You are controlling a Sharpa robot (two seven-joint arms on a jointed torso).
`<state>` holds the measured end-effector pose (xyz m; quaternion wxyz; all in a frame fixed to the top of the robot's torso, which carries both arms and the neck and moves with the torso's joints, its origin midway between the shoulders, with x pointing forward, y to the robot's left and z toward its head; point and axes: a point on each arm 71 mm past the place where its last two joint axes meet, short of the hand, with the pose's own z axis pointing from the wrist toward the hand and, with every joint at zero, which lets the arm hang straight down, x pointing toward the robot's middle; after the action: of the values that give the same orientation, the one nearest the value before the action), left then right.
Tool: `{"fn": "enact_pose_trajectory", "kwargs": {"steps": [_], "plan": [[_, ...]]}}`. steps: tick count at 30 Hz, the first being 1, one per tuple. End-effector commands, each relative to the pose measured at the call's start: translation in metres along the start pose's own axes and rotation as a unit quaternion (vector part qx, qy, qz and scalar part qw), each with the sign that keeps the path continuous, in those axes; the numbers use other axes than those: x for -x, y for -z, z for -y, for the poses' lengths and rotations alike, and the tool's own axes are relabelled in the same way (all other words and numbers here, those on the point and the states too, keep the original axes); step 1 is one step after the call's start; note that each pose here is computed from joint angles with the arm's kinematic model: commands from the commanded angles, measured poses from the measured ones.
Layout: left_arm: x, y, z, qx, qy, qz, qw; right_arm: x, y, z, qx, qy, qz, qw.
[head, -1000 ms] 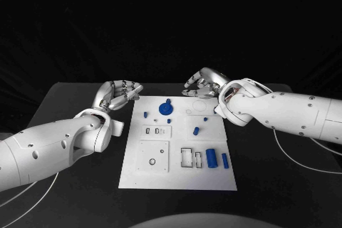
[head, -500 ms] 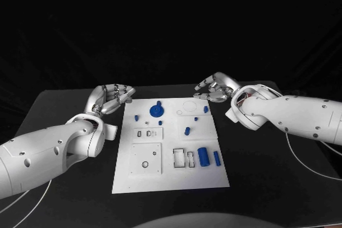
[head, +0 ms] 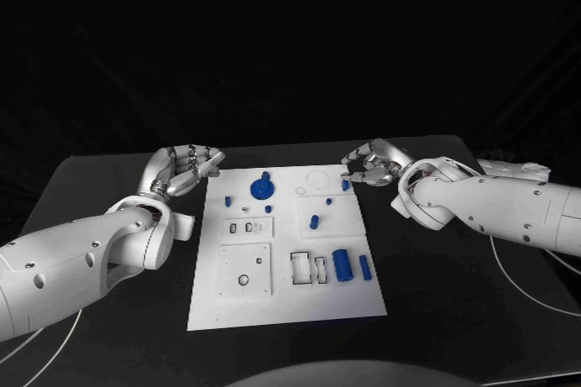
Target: Assemble the parts on the task board
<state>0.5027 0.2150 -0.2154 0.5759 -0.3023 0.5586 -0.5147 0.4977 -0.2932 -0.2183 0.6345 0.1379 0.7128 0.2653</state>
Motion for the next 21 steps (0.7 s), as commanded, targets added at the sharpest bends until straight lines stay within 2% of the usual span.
{"fn": "enact_pose_trajectory", "kwargs": {"steps": [1, 10, 21], "plan": [[0.0006, 0.001, 0.0014, -0.008, 0.002, -0.006, 1.0, -0.007, -0.001, 0.002, 0.005, 0.031, -0.026, 0.999], [0.007, 0.0037, 0.0001, -0.005, -0.002, 0.0, 1.0, -0.014, -0.003, 0.01, -0.01, 0.052, -0.045, 0.998], [0.0074, 0.004, 0.0002, -0.006, -0.002, 0.0, 1.0, -0.017, -0.005, 0.014, -0.022, 0.064, -0.06, 0.996]]}}
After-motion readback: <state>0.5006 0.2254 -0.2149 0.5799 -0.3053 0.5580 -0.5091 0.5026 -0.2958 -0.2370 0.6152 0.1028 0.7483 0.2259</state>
